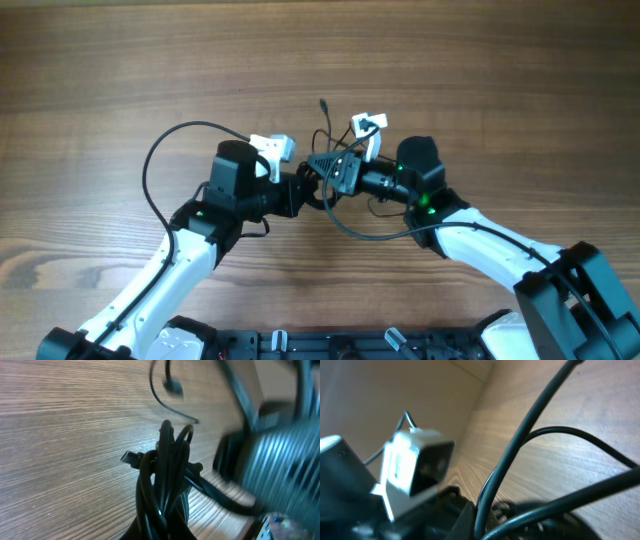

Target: Untangle cables

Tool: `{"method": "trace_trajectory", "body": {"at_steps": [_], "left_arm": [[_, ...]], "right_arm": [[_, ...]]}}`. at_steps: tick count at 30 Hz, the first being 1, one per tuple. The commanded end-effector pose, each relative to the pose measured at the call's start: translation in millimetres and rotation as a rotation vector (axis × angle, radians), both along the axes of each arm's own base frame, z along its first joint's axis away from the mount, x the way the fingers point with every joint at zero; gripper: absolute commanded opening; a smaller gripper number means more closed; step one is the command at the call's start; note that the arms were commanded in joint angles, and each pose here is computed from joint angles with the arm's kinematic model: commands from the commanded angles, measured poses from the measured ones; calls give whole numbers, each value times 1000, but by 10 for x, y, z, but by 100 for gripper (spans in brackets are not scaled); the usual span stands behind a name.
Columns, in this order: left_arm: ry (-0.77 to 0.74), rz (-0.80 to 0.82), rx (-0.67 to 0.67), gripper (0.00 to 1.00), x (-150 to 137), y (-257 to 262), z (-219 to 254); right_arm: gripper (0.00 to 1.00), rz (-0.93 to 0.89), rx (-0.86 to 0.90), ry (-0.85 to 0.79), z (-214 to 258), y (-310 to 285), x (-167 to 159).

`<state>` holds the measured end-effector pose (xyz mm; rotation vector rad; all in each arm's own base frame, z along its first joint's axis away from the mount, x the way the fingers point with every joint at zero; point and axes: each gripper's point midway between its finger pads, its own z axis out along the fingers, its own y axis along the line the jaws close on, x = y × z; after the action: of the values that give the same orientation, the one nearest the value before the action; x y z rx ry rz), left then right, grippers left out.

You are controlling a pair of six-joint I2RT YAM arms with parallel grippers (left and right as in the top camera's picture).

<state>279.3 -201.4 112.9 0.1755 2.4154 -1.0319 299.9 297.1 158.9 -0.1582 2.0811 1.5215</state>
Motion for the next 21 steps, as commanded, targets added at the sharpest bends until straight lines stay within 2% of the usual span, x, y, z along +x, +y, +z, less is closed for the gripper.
{"method": "trace_trajectory", "body": {"at_steps": [1, 4, 9, 11, 15, 21], "left_arm": [[27, 81, -76, 4, 131, 79, 128], [25, 15, -133, 4, 78, 49, 210], [15, -4, -155, 4, 84, 80, 250], [-75, -174, -186, 4, -67, -43, 362], [-148, -392, -294, 4, -348, -189, 563], [-191, -387, -278, 4, -292, -186, 581]], "right_arm": [[5, -65, -120, 35, -284, -20, -12], [4, -165, -197, 92, -488, -155, 72], [5, -134, -199, 114, -519, -136, 11], [5, -106, -189, 119, -509, -106, -33], [5, -119, -182, 101, -474, -107, 3], [5, -24, -133, 154, -422, 79, -218]]}}
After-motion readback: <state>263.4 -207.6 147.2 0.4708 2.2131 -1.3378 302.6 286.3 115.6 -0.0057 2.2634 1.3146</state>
